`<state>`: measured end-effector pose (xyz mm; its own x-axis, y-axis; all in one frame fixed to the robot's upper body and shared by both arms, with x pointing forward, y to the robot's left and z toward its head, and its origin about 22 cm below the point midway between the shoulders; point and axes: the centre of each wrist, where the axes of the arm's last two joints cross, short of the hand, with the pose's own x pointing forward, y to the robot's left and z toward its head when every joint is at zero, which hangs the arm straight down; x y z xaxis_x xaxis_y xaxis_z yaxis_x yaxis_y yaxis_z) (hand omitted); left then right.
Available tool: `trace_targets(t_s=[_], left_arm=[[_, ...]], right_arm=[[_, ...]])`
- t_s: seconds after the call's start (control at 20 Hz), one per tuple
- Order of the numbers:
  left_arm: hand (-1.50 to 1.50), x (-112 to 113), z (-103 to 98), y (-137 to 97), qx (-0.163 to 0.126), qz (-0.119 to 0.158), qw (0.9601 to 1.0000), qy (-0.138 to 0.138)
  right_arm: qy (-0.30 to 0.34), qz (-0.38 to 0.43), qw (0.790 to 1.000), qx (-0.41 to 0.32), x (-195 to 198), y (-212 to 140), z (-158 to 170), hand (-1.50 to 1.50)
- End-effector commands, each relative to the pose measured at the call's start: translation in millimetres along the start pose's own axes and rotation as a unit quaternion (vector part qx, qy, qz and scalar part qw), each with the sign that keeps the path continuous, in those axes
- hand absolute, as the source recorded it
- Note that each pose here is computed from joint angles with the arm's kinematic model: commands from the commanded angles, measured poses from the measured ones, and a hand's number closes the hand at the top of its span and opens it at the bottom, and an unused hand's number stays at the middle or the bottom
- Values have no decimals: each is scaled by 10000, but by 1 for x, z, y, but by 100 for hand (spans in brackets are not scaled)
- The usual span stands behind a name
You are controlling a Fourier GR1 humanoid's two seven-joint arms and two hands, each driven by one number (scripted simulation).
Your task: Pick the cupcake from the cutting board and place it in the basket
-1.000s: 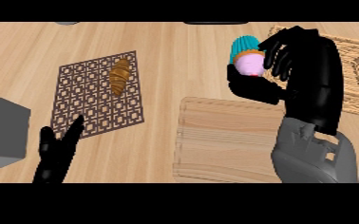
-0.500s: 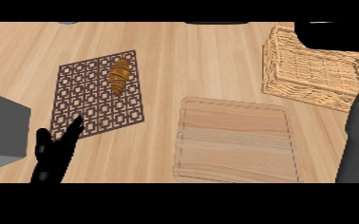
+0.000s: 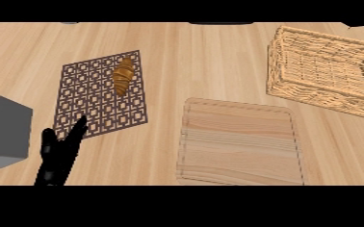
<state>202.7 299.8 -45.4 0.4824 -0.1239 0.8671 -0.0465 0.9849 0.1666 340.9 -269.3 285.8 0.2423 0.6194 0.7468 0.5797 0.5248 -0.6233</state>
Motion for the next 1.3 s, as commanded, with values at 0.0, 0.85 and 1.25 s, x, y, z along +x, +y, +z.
trace_targets(t_s=[0.0, 0.85, 1.25], left_arm=[[0, -11, 3, -5, -39, 120, 9995, 288], [0, 6, -3, -14, -77, 146, 9994, 301], [0, -1, 3, -16, -77, 137, 9996, 252]], right_arm=[[56, 155, 9998, 75, -14, 28, -24, 150], [497, -1162, 9918, 177, -135, 39, -67, 150], [826, 590, 9948, 46, -189, 20, -81, 150]])
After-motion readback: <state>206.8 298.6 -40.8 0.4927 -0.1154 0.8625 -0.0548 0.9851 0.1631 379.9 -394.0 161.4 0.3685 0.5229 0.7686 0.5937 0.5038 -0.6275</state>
